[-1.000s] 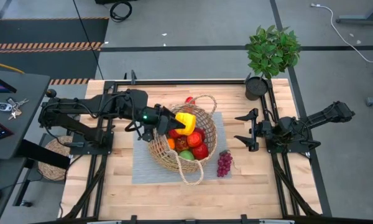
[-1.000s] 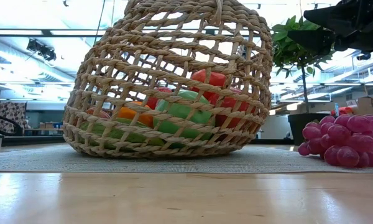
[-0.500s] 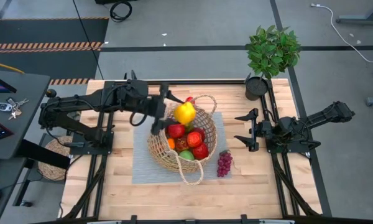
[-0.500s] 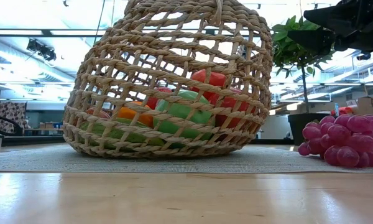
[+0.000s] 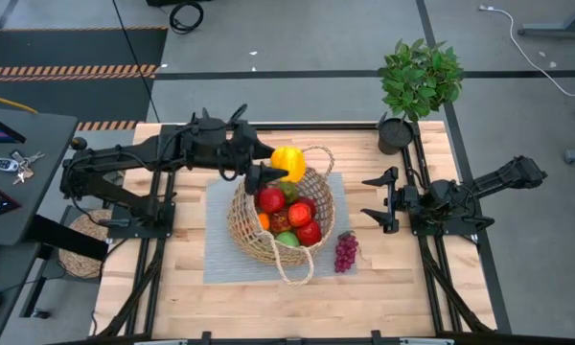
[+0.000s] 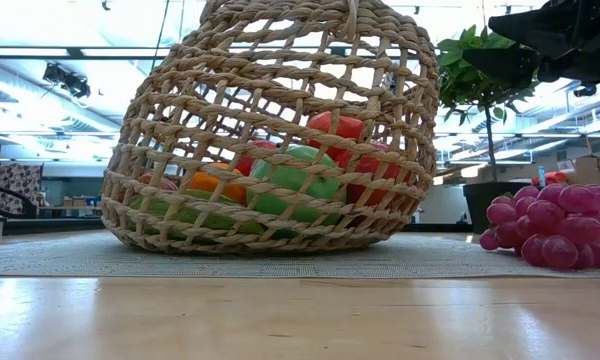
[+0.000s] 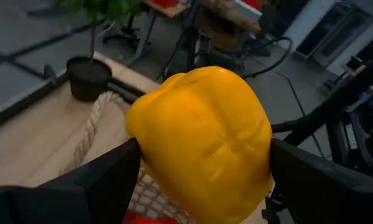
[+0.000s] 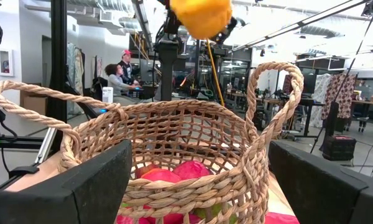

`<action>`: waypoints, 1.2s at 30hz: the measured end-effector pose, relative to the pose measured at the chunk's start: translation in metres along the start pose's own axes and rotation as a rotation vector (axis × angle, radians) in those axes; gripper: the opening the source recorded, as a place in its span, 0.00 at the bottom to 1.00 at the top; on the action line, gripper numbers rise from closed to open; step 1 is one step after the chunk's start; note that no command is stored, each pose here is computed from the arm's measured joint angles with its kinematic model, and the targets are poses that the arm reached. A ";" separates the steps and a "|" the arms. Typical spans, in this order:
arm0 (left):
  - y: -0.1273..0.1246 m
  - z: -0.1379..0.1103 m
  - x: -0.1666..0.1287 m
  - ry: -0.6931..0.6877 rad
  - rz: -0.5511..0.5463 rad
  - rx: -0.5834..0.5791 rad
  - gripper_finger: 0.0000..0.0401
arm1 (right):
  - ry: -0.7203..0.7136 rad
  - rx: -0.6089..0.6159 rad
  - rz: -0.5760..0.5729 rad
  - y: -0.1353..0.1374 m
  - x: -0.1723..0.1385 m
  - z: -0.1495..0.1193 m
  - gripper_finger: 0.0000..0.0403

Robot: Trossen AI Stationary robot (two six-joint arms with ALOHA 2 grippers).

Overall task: Build produce basket
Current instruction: Put the yellow bell pepper into the basket

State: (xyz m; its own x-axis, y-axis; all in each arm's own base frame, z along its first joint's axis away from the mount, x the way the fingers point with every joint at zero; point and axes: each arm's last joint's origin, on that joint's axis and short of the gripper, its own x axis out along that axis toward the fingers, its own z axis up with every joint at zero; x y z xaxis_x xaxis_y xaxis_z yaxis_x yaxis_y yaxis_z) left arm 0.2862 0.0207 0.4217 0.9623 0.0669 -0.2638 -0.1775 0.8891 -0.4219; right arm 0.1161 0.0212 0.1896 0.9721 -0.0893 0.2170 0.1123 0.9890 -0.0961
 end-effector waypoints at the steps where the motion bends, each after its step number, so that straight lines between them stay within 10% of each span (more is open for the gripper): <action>1: 0.001 -0.002 0.004 0.016 0.009 -0.011 0.86 | 0.000 0.000 0.000 0.000 0.000 0.000 0.94; 9: 0.009 -0.029 0.054 0.252 -0.012 0.012 0.86 | 0.000 0.000 0.000 0.000 0.000 0.000 0.94; 20: 0.003 -0.056 0.123 0.683 0.208 0.393 0.86 | 0.001 0.000 0.000 0.000 0.000 0.000 0.94; 36: 0.009 -0.066 0.145 0.706 0.163 0.539 0.86 | 0.000 0.000 0.000 0.000 0.000 0.000 0.94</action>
State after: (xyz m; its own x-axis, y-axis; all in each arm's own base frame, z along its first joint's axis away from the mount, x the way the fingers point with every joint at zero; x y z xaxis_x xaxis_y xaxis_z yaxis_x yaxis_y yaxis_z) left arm 0.4101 0.0087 0.3221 0.5516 0.0757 -0.8307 -0.0089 0.9964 0.0849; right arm 0.1161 0.0212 0.1896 0.9721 -0.0893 0.2171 0.1123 0.9890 -0.0960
